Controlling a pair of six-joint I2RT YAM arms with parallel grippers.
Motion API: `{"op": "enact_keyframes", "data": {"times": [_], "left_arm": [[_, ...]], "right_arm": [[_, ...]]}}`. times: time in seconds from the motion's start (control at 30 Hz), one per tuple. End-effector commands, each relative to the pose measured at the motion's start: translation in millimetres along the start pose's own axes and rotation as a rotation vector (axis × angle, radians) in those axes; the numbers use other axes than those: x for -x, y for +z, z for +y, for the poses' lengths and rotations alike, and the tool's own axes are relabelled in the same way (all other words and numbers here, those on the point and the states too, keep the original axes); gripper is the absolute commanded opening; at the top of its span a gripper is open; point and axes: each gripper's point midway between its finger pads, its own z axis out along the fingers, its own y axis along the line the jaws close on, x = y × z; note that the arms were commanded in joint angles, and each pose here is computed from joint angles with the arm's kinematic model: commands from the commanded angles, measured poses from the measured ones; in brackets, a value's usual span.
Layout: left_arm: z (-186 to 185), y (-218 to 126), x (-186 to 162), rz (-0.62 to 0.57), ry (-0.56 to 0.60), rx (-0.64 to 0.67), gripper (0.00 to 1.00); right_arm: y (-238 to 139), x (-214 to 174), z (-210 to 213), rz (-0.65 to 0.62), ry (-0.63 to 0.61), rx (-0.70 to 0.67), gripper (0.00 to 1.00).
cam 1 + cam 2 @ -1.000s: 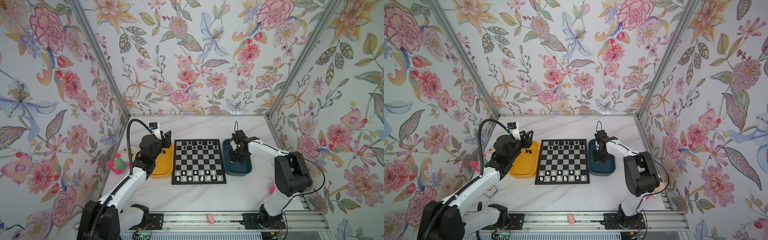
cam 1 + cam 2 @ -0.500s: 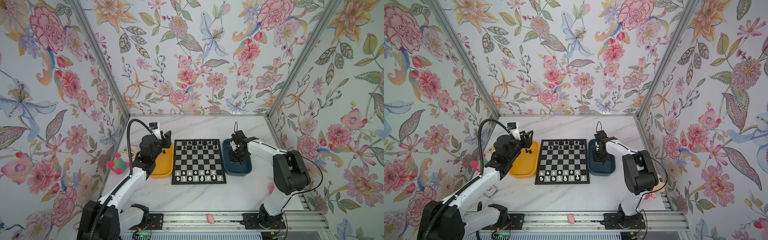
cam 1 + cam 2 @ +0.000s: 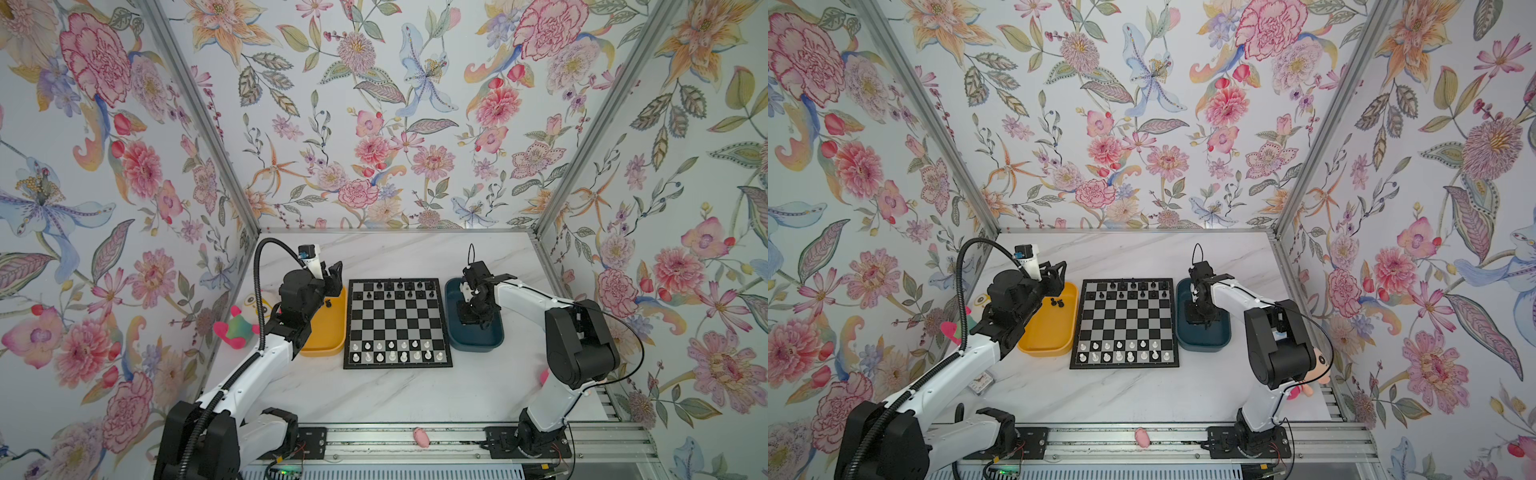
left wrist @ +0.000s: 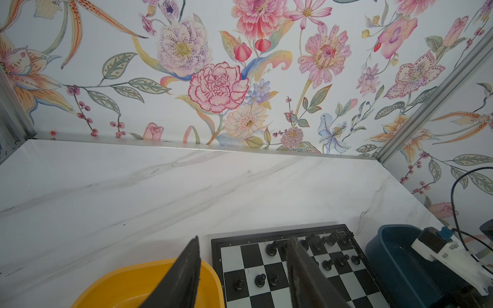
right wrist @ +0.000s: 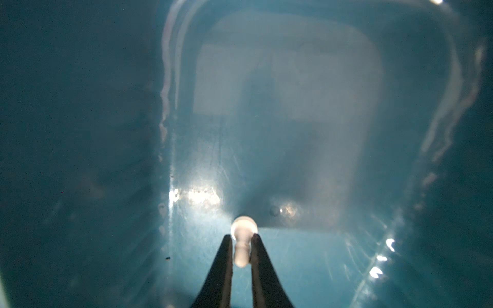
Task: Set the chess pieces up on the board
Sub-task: 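Lower the open right gripper around the last white pawn in the teal tray, then close the right gripper on the white pawn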
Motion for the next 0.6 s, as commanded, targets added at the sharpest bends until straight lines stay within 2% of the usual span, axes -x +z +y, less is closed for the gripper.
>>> {"op": "enact_keyframes", "data": {"times": [0.0,0.3,0.57], "left_arm": [[2,2,9,-0.015,-0.008,0.004,0.54],[2,-1,11,-0.023,-0.007,0.006,0.54],[2,-3,11,-0.029,-0.007,0.002,0.54]], "right_arm": [[7,-4,-2,0.022,-0.002,0.007,0.14],[-1,-3,-2,0.009,0.001,0.003,0.09],[-33,0,0,-0.032,-0.005,-0.006,0.08]]}}
